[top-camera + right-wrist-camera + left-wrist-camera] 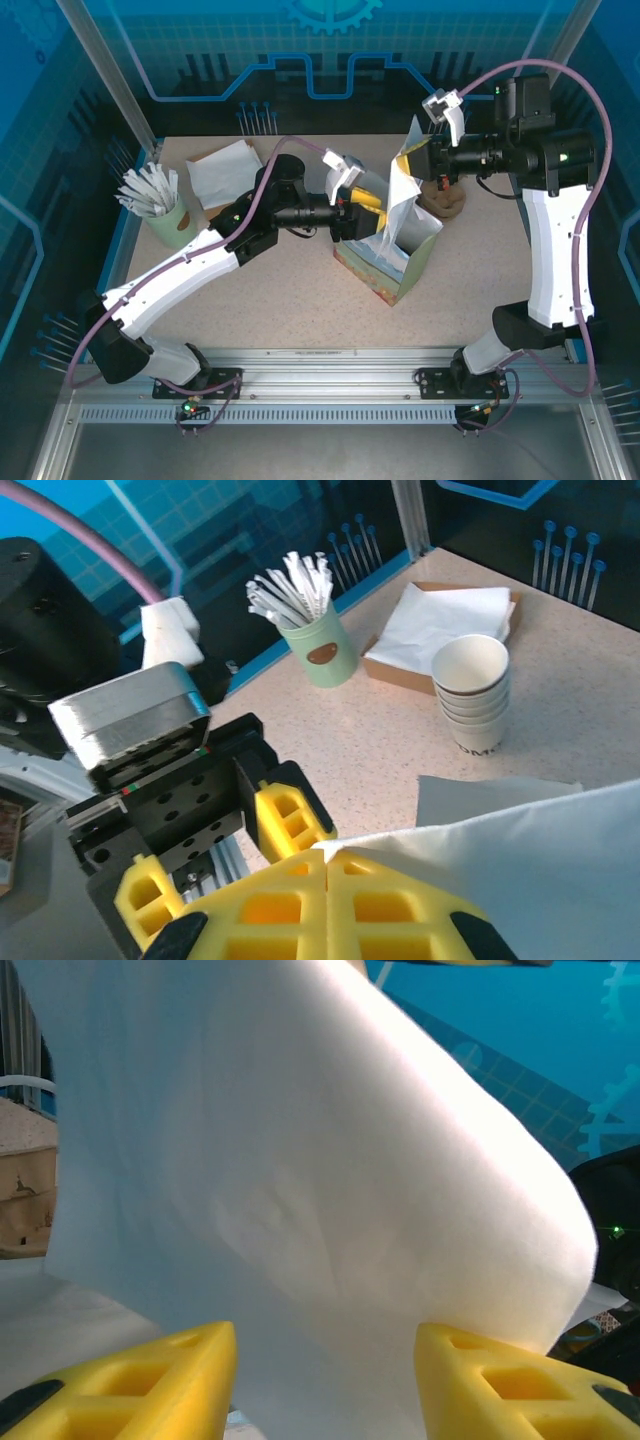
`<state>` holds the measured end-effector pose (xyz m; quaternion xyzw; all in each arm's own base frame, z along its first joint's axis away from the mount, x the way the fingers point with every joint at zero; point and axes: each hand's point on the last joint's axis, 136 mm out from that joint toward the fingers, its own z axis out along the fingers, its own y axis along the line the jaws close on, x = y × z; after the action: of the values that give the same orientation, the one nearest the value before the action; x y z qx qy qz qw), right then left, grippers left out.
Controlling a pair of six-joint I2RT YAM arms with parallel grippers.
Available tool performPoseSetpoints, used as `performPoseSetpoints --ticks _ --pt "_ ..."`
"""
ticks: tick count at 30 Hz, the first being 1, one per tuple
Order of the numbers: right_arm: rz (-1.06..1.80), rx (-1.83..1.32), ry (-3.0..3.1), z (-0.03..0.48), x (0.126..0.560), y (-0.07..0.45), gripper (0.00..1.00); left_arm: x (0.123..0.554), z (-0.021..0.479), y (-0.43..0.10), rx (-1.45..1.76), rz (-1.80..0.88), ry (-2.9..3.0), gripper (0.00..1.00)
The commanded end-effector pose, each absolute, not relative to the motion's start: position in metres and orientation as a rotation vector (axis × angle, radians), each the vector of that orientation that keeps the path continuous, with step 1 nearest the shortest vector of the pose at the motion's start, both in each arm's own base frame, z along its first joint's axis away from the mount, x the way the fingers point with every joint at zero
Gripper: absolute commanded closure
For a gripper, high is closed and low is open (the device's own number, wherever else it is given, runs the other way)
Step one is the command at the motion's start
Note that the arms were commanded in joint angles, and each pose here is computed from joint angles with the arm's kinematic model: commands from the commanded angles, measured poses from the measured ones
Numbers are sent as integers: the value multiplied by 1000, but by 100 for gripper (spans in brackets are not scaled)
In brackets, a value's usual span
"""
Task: Pack the takeout coffee
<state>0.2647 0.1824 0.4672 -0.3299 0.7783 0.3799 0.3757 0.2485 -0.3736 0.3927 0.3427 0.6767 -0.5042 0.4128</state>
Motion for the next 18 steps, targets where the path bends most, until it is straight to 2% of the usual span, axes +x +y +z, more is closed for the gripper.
performPoseSetpoints --ticks 1,8,18 --pt "1108 -907 1915 481 248 190 100 237 397 -366 908 -1246 1667 48" --pt "1177 -923 1831 500 240 201 100 232 400 -364 905 -1269 1660 48" --pt "1007 -853 2031 456 269 188 100 231 395 -384 933 -1307 1664 48"
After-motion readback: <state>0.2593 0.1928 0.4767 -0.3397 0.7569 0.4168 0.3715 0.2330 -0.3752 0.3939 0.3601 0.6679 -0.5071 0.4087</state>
